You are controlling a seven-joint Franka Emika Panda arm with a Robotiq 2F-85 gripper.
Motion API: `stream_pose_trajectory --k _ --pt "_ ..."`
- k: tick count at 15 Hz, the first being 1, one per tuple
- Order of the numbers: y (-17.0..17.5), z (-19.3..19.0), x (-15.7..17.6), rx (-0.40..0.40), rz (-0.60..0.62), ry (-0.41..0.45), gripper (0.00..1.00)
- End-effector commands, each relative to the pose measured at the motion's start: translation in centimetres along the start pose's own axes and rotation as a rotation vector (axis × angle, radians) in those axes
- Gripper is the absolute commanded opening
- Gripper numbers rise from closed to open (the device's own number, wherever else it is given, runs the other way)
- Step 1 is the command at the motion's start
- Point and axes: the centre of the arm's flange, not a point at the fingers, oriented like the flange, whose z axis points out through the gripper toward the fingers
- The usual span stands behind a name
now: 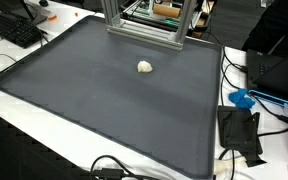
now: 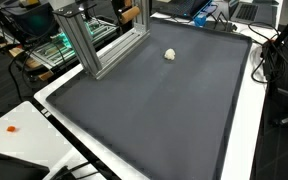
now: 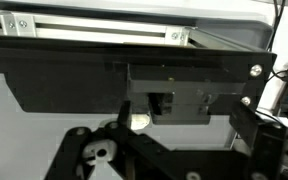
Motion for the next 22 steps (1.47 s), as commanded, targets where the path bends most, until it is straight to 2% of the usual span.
stream_pose_trajectory --k 1,13,18,19,20,22 --pt "-0.9 1.2 -0.7 0.028 0.009 -0.005 1.00" --pt "-1.5 2.3 -0.7 0.030 0.015 0.022 1.00" --pt "-1.5 2.5 -0.6 0.018 0.027 0.025 0.87" --pt "-1.5 2.6 -0.6 0.015 0.027 0.026 0.91" --pt "-1.5 2.6 -0.6 0.013 0.028 0.028 0.88" --pt "-1.5 2.6 -0.5 0.007 0.029 0.025 0.89"
